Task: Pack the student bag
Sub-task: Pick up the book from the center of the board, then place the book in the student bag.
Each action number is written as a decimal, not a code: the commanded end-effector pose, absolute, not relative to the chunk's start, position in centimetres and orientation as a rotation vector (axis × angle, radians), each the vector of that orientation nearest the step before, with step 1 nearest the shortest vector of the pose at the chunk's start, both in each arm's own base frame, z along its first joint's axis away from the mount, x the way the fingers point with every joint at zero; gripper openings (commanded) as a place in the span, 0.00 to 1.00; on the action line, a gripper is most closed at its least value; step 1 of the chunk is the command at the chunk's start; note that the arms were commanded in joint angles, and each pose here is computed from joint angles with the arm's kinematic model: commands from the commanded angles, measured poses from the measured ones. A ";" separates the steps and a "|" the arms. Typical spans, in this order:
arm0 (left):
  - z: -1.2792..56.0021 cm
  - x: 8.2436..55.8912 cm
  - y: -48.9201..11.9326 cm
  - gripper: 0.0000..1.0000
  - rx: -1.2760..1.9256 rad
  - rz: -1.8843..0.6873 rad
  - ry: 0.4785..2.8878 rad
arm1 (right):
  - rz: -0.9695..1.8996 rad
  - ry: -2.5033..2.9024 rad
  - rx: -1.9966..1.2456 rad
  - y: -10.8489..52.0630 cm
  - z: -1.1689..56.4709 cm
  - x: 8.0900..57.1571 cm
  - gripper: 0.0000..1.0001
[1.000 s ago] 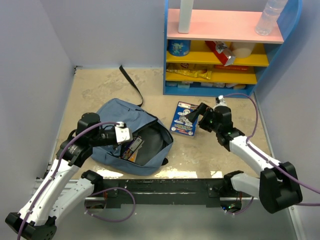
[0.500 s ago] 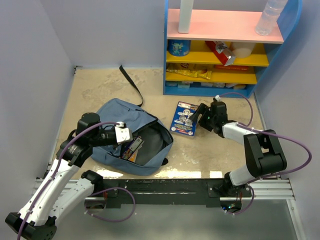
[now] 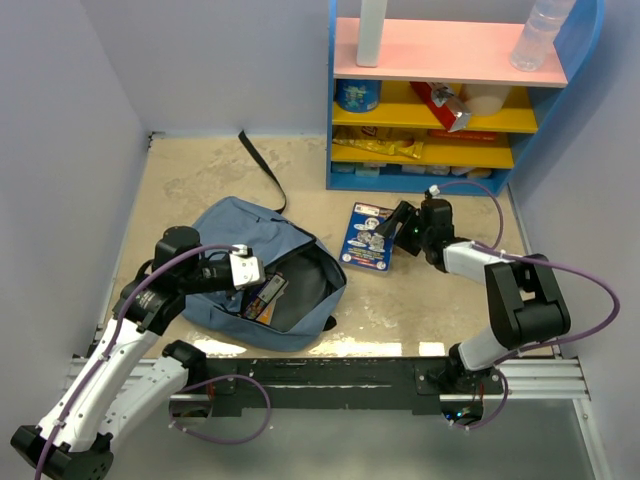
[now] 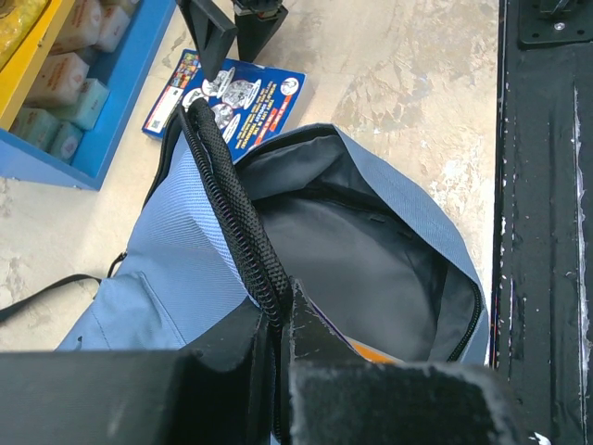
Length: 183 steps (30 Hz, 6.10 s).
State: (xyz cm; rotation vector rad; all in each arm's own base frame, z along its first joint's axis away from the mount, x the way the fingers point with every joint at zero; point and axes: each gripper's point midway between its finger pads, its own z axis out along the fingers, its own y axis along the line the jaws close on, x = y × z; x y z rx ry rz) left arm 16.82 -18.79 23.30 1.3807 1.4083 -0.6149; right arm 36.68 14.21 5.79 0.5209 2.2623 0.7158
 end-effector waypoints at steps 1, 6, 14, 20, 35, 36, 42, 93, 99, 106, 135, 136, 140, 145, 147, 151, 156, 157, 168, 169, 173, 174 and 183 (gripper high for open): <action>25.9 16.5 -19.7 0.00 1.382 -0.637 1.265 | 0.772 2.217 0.504 15.4 7.3 38.5 0.73; 25.8 16.5 -19.7 0.00 1.381 -0.638 1.265 | 0.806 2.221 0.507 15.9 6.9 38.4 0.72; 25.8 16.4 -19.7 0.00 1.381 -0.639 1.264 | 0.903 2.160 0.459 18.2 10.3 38.7 0.71; 25.4 16.3 -19.6 0.00 1.389 -0.630 1.262 | 0.953 2.150 0.408 20.8 11.8 39.0 0.70; 23.0 21.0 -16.0 0.00 1.286 -0.299 1.434 | 1.015 2.205 0.331 24.7 10.0 38.4 0.54; 23.1 20.7 -16.3 0.00 1.287 -0.323 1.429 | 1.022 2.212 0.323 25.0 9.7 38.1 0.54; 23.5 20.1 -17.0 0.00 1.307 -0.377 1.402 | 1.071 2.205 0.249 26.7 10.0 37.4 0.54; 26.5 24.3 -15.4 0.00 1.020 -0.241 1.426 | 1.531 2.108 0.227 25.3 25.2 19.9 0.00; 27.1 24.2 -15.5 0.00 1.019 -0.256 1.424 | 1.613 2.140 0.185 29.0 24.9 18.2 0.00; 25.8 22.1 -16.7 0.00 1.088 -0.379 1.422 | 1.665 2.066 0.183 31.5 26.2 19.8 0.00; 25.4 16.8 -18.9 0.00 1.276 -0.628 1.325 | 1.375 1.823 0.156 44.3 24.3 28.4 0.00; 25.3 16.7 -18.9 0.00 1.281 -0.631 1.325 | 1.364 1.817 0.160 44.3 24.2 28.7 0.00; 25.4 16.7 -18.9 0.00 1.285 -0.634 1.324 | 1.376 1.839 0.097 45.9 23.0 28.6 0.02; 25.5 16.7 -19.0 0.00 1.285 -0.636 1.321 | 1.288 1.968 -0.079 48.0 19.7 28.4 0.50; 25.5 16.6 -18.9 0.00 1.293 -0.635 1.325 | 1.183 2.053 -0.150 47.0 17.5 27.9 0.57; 25.2 16.6 -18.7 0.00 1.305 -0.617 1.327 | 1.037 2.059 -0.157 42.7 16.9 27.6 0.58; 25.2 16.5 -18.7 0.00 1.305 -0.616 1.327 | 0.864 2.015 -0.154 36.7 19.0 26.9 0.56; 25.2 16.6 -18.7 0.00 1.303 -0.616 1.329 | 0.835 2.023 -0.149 35.9 18.9 26.8 0.49; 26.0 16.9 -18.9 0.00 1.293 -0.618 1.324 | 0.962 1.942 -0.421 34.1 16.1 19.9 0.00; 26.0 16.9 -18.9 0.00 1.293 -0.619 1.322 | 0.960 1.949 -0.434 34.4 15.6 19.6 0.00; 26.5 17.2 -19.0 0.00 1.289 -0.619 1.318 | 0.977 1.943 -0.442 36.4 15.4 19.9 0.00; 26.6 17.3 -19.1 0.00 1.290 -0.619 1.318 | 0.994 1.940 -0.454 37.0 15.5 19.7 0.00; 26.5 17.2 -19.0 0.00 1.294 -0.619 1.314 | 1.019 2.005 -0.540 40.6 12.9 18.4 0.00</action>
